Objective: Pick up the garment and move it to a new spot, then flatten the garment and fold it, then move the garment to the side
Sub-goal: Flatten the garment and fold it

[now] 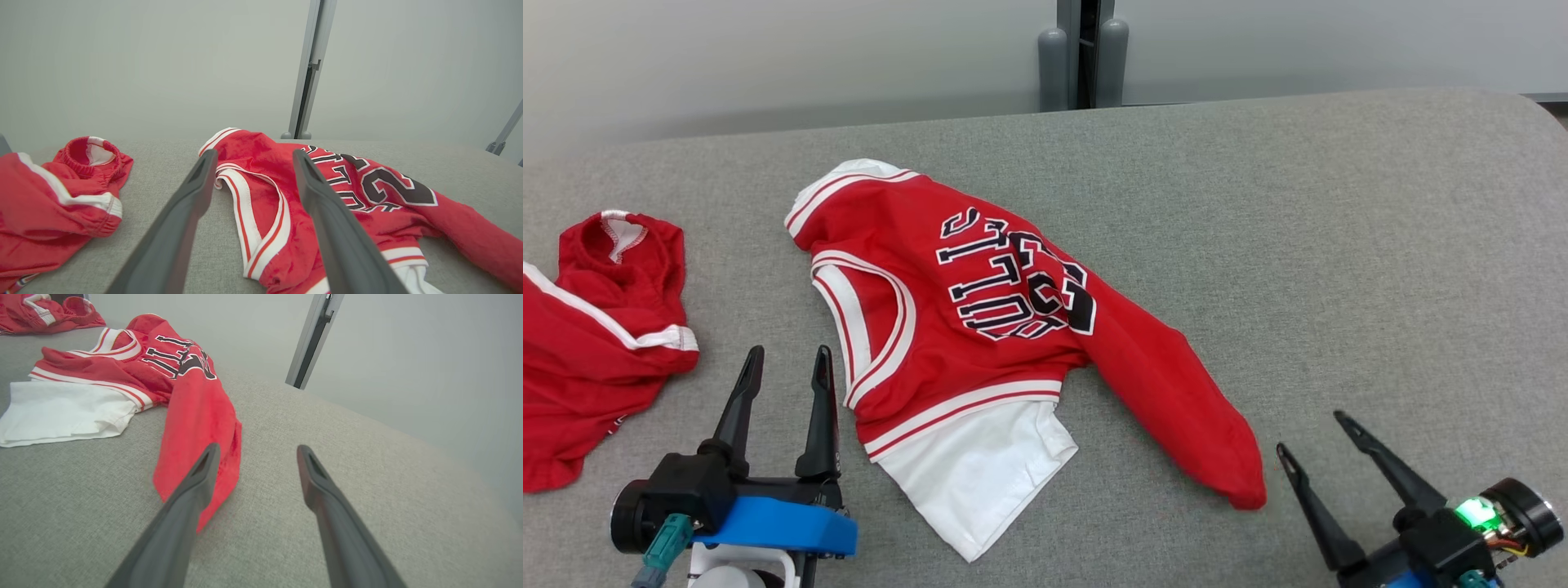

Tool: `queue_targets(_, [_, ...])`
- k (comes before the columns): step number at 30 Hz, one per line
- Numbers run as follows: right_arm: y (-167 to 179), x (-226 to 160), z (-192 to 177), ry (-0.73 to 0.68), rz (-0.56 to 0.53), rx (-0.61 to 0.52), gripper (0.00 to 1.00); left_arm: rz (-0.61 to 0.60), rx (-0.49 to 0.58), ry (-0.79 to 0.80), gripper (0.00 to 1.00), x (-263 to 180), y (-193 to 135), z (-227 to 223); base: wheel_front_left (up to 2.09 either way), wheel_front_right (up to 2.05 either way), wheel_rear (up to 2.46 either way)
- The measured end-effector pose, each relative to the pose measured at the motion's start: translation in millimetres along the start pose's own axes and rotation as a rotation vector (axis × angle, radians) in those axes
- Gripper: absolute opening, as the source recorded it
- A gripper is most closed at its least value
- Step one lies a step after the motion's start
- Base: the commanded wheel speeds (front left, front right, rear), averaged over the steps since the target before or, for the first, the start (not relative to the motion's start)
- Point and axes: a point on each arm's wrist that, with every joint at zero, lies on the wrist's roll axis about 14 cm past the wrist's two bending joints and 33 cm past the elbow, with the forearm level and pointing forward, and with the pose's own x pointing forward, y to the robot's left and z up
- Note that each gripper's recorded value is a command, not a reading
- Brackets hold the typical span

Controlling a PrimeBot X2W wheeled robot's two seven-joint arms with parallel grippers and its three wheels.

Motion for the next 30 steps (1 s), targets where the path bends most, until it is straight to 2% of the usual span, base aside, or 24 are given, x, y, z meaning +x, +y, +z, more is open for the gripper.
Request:
queue_targets(7, [-34.6, 13.5, 46.7, -0.146, -0.089, -0.035, 1.00, 0.002, 0.002, -0.002, 1.00, -1.1, 1.3, 0.9, 0.00, 0.00, 0.00])
queue_targets(12, [-52.7, 43.7, 76.2, -0.233, -0.099, -0.083, 1.00, 0.007, 0.010, 0.007, 1.00, 1.3, 4.3, -3.0, 0.00, 0.00, 0.00])
queue_targets(15, [-58.6, 65.5, 81.6, -0.244, -0.092, -0.101, 1.00, 0.012, 0.012, 0.007, 1.00, 3.5, 7.1, -3.5, 0.00, 0.00, 0.00])
queue_targets(20, [-47.7, 103.5, 68.4, -0.189, -0.026, -0.110, 1.00, 0.026, 0.017, 0.008, 1.00, 4.1, 13.5, -3.4, 0.00, 0.00, 0.00])
queue_targets(30, [-2.6, 139.3, -10.4, 0.089, 0.140, -0.077, 1.00, 0.093, 0.014, 0.021, 1.00, -2.8, 34.2, -6.4, 0.00, 0.00, 0.00])
